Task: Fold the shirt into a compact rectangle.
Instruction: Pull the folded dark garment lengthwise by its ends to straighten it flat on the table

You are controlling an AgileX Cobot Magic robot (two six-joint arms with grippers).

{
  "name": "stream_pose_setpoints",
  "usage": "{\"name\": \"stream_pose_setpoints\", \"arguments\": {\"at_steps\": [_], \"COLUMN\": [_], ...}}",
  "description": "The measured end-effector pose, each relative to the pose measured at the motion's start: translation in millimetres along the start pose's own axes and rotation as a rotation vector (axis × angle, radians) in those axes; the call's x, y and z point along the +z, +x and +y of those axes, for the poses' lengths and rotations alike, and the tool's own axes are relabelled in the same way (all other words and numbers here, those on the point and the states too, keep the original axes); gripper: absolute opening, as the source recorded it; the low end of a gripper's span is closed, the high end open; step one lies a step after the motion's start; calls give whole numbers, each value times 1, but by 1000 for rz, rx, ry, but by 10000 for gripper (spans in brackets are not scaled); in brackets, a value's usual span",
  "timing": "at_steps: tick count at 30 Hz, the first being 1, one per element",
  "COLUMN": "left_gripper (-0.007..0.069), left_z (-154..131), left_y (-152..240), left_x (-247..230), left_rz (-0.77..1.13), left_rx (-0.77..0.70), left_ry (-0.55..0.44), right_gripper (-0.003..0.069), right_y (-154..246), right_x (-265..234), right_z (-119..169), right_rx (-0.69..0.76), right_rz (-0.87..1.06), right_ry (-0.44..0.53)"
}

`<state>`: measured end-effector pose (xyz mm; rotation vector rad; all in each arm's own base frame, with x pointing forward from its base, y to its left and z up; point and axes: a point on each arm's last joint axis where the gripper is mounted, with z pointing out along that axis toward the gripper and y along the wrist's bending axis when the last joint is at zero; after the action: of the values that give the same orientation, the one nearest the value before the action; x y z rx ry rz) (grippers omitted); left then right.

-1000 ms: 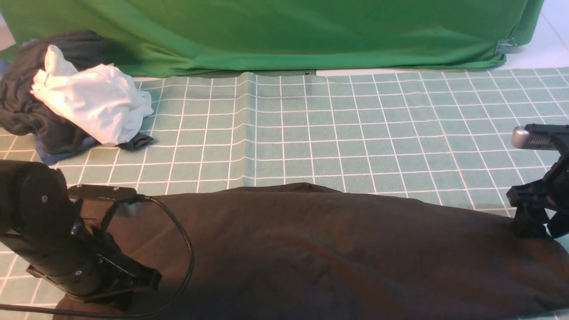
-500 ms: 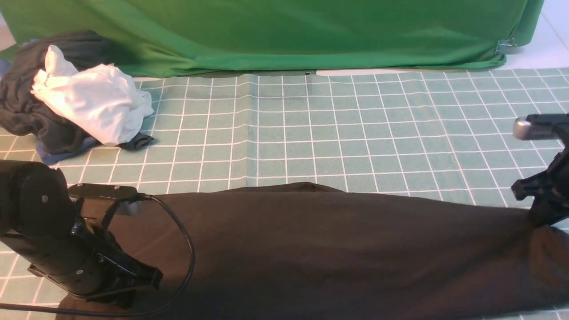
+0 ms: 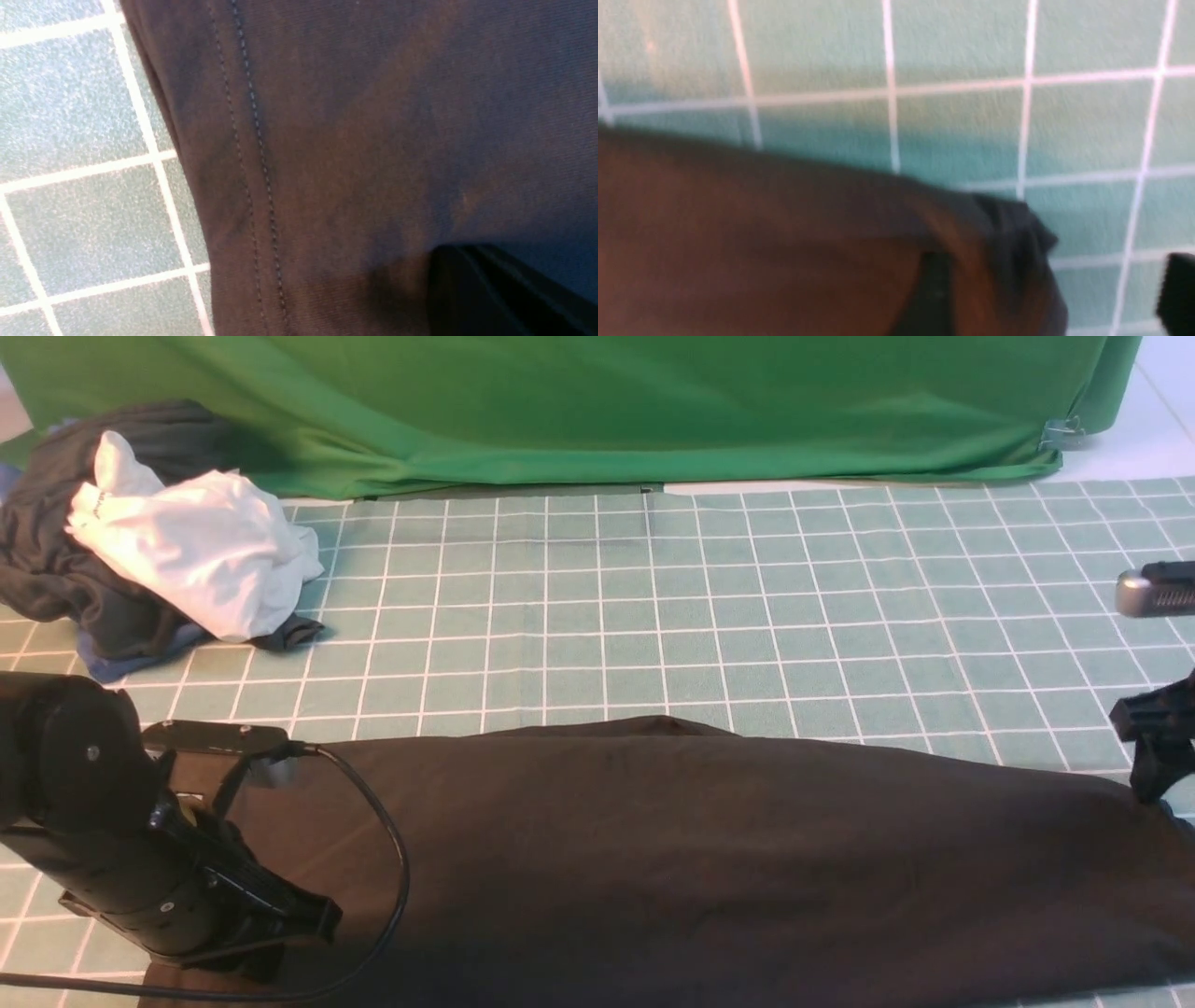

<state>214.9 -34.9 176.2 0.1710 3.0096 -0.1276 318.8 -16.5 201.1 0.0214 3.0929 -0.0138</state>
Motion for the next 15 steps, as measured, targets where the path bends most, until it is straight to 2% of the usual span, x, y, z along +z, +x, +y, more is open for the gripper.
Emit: {"name": "stream_pose_setpoints", "arguments": {"at_steps": [1, 2, 4, 15], "left_gripper": [6, 6, 6, 6], "left_z": [0, 0, 0, 0], "left_y": [0, 0, 0, 1], "left_x": [-1, -1, -2, -3], "left_rz": [-2, -5, -6, 5], "left_rx": [0, 1, 1, 2], "left_ry": [0, 0, 0, 1], "right_gripper": [617, 659, 678, 658], "right_y": [0, 3, 7, 25], "right_x": [-1, -4, -2, 37], "right_z": [0, 0, 0, -1], "right_rx": [0, 1, 1, 20], "right_rz": [2, 16, 34, 50], "right_ry": [0, 0, 0, -1]}}
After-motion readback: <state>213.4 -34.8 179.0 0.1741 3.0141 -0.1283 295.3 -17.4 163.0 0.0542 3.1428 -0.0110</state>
